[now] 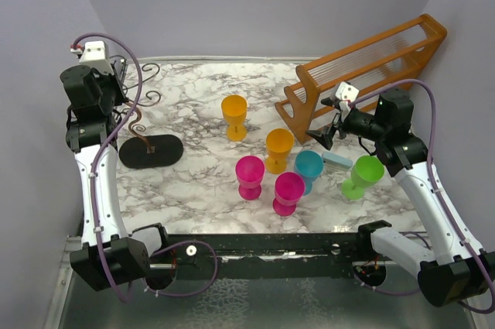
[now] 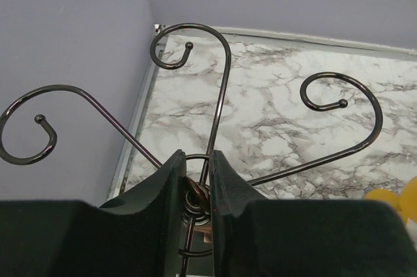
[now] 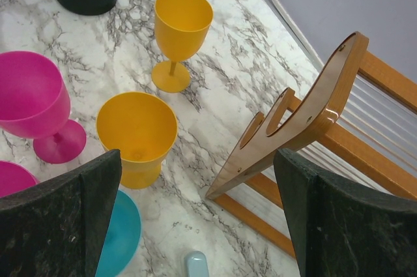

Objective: Place the wine glass upside down on the wine glass rack

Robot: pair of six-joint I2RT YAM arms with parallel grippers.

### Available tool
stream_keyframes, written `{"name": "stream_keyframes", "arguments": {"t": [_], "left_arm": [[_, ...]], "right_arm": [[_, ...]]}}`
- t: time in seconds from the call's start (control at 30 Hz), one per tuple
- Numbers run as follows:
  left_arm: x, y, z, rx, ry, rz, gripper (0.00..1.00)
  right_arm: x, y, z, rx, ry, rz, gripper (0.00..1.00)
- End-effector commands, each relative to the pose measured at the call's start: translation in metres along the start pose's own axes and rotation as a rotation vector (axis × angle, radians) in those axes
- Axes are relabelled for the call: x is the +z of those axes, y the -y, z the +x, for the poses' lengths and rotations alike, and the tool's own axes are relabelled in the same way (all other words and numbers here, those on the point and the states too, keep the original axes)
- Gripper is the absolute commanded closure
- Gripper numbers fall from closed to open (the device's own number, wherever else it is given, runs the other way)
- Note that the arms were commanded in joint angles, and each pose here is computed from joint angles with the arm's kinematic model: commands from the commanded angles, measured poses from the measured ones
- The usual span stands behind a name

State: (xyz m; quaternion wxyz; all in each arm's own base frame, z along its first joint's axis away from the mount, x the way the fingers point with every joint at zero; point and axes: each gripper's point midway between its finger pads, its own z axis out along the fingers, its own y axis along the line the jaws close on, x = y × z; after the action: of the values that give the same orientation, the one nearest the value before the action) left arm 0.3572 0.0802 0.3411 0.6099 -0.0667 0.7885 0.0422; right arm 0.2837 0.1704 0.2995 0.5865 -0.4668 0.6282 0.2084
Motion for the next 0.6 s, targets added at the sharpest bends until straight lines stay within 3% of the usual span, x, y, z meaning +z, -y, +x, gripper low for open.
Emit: {"name": "stream_keyframes", "arguments": {"t": [0.0,0.23,0.57], "left_arm": [[0.01,0.018,0.003,-0.033,-0.035,0.113,0.84],[0.012,0.025,-0.01,-0.044,-0.011,0.156,1.0],[0.011,0.044,-0.042,-0.056,0.103,0.261,1.0]], "right_arm": [[0.003,-0.002,-0.005,-0.018,0.03,-0.014,0.0],[0.004,-0.001,-0.003,-0.018,0.026,-0.011,0.0],[0.005,-0.001,-0.001,-0.016,0.022,-0.012,0.0]]}}
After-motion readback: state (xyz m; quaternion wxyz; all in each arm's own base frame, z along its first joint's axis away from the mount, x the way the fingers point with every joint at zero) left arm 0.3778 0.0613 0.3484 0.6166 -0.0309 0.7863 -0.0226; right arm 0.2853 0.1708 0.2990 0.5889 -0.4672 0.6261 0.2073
